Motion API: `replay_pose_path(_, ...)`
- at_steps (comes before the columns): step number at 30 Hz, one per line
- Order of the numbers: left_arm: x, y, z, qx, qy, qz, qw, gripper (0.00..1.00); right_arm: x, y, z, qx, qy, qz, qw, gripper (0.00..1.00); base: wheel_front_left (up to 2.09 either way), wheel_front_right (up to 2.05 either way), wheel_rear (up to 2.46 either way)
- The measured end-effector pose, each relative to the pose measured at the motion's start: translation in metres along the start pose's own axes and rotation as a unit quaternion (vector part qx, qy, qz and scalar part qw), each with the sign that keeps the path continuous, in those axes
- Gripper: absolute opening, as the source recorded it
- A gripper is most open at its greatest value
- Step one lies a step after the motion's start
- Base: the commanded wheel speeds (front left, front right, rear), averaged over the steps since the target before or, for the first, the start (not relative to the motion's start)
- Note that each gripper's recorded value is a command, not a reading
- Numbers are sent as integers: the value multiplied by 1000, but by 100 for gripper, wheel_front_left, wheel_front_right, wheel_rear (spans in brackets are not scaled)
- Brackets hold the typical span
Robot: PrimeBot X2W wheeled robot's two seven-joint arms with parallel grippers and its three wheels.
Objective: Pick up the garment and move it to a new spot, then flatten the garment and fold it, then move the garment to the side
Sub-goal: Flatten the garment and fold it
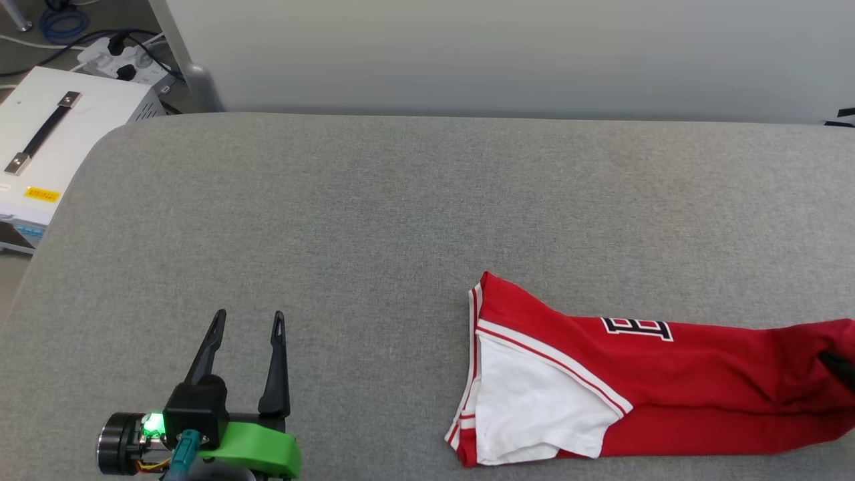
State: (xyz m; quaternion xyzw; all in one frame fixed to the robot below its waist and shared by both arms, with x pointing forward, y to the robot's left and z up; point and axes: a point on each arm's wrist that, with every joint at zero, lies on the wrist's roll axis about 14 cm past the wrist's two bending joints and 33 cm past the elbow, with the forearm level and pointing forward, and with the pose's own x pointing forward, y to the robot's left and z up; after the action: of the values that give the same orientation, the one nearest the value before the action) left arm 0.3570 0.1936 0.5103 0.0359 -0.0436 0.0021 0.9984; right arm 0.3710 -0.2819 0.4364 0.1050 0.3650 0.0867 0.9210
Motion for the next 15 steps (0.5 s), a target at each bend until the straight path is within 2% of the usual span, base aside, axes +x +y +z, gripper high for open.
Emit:
replay_pose_path(6,0,-1,0,0,0,-3,1000,100,2,61,10,-13,-14,90,996,0,0,0,0)
replay_pose_path(15,-4,-7,-6,-7,9,-11,1000,100,25,152,-13,-63,24,188,980,0,0,0,0)
